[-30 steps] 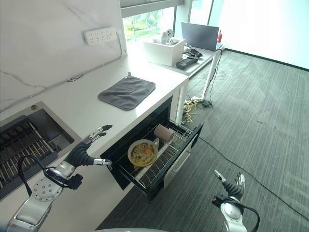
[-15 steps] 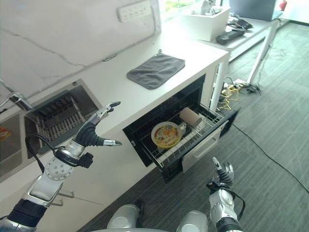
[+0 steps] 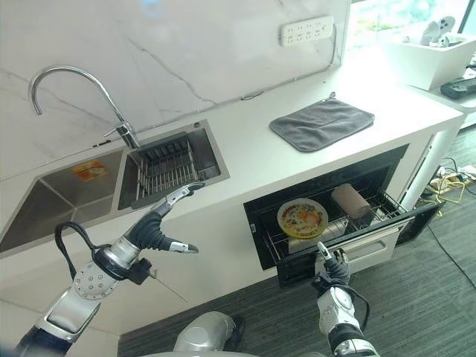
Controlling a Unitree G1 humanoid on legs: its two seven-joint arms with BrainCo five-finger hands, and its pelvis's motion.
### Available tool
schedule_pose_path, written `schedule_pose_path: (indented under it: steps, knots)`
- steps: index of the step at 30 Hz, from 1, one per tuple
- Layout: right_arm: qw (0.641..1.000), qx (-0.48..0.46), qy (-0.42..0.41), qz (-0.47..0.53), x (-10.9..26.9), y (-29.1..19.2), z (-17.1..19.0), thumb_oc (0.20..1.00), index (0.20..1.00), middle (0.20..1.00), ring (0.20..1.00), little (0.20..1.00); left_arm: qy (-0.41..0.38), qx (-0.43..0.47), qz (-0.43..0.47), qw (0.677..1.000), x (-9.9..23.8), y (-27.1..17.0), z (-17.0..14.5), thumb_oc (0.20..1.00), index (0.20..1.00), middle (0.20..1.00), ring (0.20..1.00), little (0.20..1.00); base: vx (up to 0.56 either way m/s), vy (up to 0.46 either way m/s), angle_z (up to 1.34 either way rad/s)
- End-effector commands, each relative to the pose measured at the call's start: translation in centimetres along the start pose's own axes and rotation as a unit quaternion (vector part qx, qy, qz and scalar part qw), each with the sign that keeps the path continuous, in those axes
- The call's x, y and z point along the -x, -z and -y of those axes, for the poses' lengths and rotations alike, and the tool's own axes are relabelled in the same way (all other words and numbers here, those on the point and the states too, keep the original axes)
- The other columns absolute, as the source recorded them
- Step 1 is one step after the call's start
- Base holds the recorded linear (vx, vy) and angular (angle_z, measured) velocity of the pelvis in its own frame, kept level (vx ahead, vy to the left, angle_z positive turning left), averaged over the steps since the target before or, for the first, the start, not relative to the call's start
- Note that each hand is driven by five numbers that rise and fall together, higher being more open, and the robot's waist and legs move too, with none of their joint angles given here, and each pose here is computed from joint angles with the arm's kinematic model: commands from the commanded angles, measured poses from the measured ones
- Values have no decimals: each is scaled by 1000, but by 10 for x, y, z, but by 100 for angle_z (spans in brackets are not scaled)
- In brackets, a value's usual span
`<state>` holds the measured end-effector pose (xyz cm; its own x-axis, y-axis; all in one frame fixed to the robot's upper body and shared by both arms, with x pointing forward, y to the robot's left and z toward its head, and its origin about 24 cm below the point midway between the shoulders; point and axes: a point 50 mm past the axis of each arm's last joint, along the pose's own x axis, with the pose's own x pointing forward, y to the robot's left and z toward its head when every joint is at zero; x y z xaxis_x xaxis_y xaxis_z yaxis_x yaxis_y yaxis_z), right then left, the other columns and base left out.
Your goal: Place the dishes in the dishwasher.
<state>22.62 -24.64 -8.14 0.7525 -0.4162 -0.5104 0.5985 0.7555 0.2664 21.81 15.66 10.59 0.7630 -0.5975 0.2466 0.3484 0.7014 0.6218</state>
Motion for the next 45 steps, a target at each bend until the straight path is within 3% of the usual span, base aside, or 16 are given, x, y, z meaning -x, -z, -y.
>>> schedule_pose_path:
  steps: [1, 14, 22, 36, 45]
  knots:
    - [989, 1, -131, 68, -3, -31, -76, 1000, 1000, 1000, 1000, 1000, 1, -3, 60, 998, -1, -24, -10, 1000, 1000, 1000, 1000, 1000, 211, 33, 18]
    - [985, -16, -143, 92, -22, -72, -79, 1000, 1000, 1000, 1000, 1000, 74, -52, 72, 993, -5, -36, -20, 1000, 1000, 1000, 1000, 1000, 184, 18, 5]
    - [951, -52, -217, 214, -24, -173, -133, 1000, 1000, 1000, 1000, 1000, 37, -151, 143, 977, -42, -57, -55, 1000, 1000, 1000, 1000, 1000, -166, -66, 5]
    - [886, -36, -310, 343, 16, -267, -195, 1000, 1000, 1000, 1000, 1000, -6, -231, 162, 959, -63, -74, -101, 1000, 1000, 1000, 1000, 1000, -71, -41, -9]
    - [886, -26, -307, 345, 17, -268, -198, 1000, 1000, 1000, 1000, 1000, -13, -244, 164, 956, -62, -75, -110, 1000, 1000, 1000, 1000, 1000, -17, -36, -1]
